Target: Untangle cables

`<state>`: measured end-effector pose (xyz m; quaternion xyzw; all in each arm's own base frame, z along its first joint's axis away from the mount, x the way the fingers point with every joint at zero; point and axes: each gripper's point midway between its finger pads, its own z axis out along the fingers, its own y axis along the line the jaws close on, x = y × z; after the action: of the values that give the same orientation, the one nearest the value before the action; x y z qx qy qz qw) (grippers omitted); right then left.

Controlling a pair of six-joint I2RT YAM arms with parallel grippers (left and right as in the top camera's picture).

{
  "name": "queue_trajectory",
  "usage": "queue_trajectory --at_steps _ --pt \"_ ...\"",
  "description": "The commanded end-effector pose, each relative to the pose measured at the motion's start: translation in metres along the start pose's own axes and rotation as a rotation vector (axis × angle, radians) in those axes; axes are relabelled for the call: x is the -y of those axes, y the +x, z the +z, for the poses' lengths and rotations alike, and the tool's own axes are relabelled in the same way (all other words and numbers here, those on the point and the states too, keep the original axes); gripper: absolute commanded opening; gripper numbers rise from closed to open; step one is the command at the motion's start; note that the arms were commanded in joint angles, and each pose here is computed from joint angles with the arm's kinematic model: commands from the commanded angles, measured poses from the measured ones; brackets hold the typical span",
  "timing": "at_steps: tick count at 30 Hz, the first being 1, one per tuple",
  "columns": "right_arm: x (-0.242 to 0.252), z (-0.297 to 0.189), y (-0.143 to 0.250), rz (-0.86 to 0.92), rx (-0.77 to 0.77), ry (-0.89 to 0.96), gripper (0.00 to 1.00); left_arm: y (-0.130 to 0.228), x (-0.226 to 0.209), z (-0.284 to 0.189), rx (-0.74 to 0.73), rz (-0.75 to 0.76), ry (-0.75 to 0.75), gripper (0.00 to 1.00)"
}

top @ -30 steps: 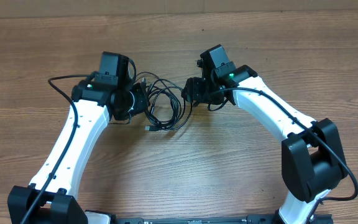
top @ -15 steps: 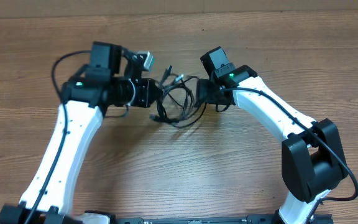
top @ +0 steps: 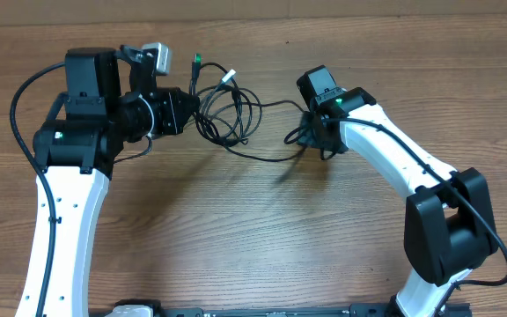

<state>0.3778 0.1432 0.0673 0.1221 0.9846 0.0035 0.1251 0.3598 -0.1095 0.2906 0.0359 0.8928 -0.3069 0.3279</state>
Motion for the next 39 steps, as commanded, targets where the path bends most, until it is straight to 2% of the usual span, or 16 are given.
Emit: queue_trajectory --at_steps 1,4,8,11,14,19,23,24,27,29,30,32,35,37,38,39 --pt "0.033 -0.017 -0.016 0.155 0.085 0.127 0.6 -0.023 -0.02 -0.016 0.115 -0.118 -0.145 0.04" --pt "0.052 -0.018 -0.017 0.209 0.086 0.189 0.68 -0.026 -0.026 -0.017 0.134 -0.155 -0.178 0.04" --pt "0.058 -0.015 -0.032 0.252 0.108 0.158 0.77 -0.022 -0.026 -0.017 0.118 -0.161 -0.181 0.04" --pt "0.038 -0.015 -0.039 0.192 0.068 0.012 0.78 -0.015 -0.025 -0.016 0.09 -0.175 -0.173 0.04" --pt "0.01 -0.03 -0.052 0.142 0.037 -0.182 0.83 -0.011 -0.031 -0.014 0.081 -0.256 -0.198 0.04" --pt "-0.023 -0.102 -0.088 0.151 0.055 -0.474 0.86 -0.007 -0.051 -0.012 0.116 -0.55 -0.286 0.04" --pt "-0.06 -0.157 -0.078 0.081 0.008 -0.74 0.87 -0.001 -0.056 -0.007 0.126 -0.795 -0.291 0.05" --pt "-0.065 -0.163 -0.072 0.066 -0.011 -0.765 0.84 0.001 -0.057 -0.006 0.126 -0.869 -0.295 0.04" --pt "-0.071 -0.159 -0.052 0.052 -0.06 -0.721 0.8 0.017 -0.06 -0.006 0.112 -1.113 -0.329 0.05" --pt "-0.063 -0.147 -0.046 0.08 -0.057 -0.62 1.0 0.029 -0.063 -0.007 0.089 -1.225 -0.367 0.06" --pt "-0.055 -0.14 -0.048 0.115 -0.035 -0.545 1.0 0.035 -0.065 -0.007 0.079 -1.25 -0.39 0.07" --pt "-0.043 -0.131 -0.05 0.177 -0.005 -0.439 1.0 0.044 -0.075 -0.006 0.068 -1.262 -0.458 0.1" --pt "-0.041 -0.13 -0.048 0.183 -0.008 -0.424 1.0 0.06 -0.086 -0.005 0.018 -1.231 -0.542 0.16" --pt "-0.04 -0.13 -0.047 0.184 -0.013 -0.421 1.0 0.069 -0.094 -0.003 -0.025 -1.179 -0.597 0.23" --pt "-0.04 -0.13 -0.047 0.184 -0.013 -0.421 1.0 0.074 -0.098 -0.001 -0.052 -1.151 -0.616 0.36" --pt "-0.04 -0.13 -0.047 0.184 -0.013 -0.421 1.0 0.077 -0.101 0.002 -0.075 -1.133 -0.626 0.67"
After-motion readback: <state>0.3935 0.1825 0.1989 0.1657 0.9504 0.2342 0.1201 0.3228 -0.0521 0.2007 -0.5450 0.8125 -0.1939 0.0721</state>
